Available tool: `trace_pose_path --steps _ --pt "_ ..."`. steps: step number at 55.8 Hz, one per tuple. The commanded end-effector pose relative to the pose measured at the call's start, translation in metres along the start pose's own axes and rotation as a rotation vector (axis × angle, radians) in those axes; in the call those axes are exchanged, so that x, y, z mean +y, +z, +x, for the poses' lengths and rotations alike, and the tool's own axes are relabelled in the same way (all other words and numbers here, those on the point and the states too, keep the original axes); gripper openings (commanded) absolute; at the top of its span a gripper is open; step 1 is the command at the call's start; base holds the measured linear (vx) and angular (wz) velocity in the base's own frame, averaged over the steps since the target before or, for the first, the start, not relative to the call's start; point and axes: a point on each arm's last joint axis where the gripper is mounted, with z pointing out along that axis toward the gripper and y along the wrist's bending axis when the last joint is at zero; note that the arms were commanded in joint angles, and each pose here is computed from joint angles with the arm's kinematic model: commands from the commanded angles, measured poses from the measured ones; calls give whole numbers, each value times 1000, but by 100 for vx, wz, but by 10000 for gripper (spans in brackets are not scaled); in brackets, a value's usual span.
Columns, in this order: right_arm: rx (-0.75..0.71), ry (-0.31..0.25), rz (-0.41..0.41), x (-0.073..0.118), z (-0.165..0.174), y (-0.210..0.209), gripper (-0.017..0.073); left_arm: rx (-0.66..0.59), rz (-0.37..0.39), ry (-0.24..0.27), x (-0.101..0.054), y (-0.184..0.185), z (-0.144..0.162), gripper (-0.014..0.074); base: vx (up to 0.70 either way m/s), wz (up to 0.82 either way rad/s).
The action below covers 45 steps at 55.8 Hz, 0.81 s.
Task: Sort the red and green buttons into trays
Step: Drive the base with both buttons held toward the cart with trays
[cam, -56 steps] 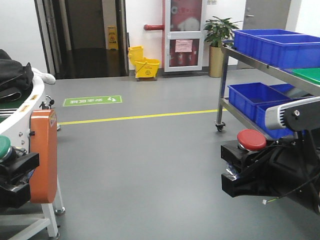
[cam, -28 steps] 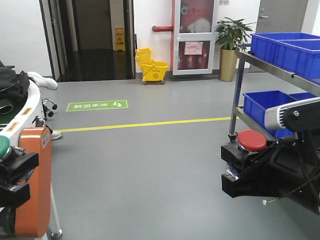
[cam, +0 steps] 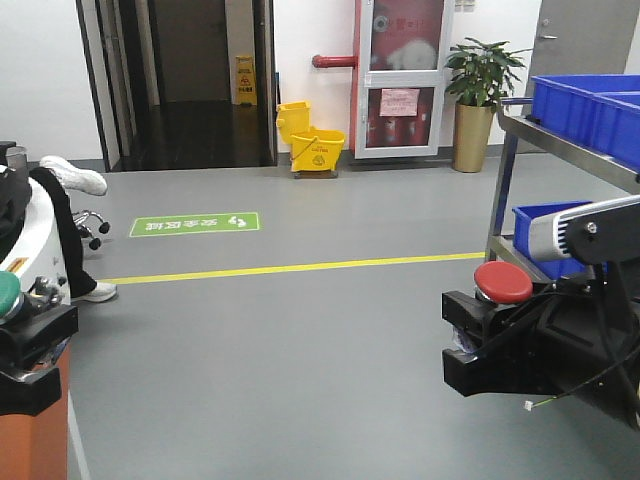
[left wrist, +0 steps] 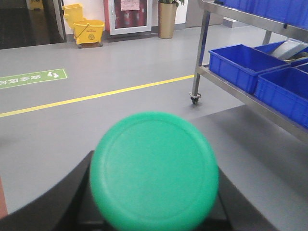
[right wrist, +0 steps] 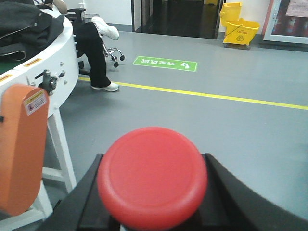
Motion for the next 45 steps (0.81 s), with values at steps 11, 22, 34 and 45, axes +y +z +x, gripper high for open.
trace_pose_path --steps 11,22,34,45 --pt "-98 -10 -36 2 -18 -9 11 -131 19 -14 -3 -5 -20 3 44 3" --pt "-98 -10 -36 2 -18 -9 11 -131 19 -14 -3 -5 -20 3 45 2" --pt "-97 -10 -35 2 -18 -9 11 -131 19 -14 -3 -5 -20 3 45 -1" --pt "-95 -10 -34 2 -18 -9 11 -131 19 -14 -3 -5 -20 3 44 -10"
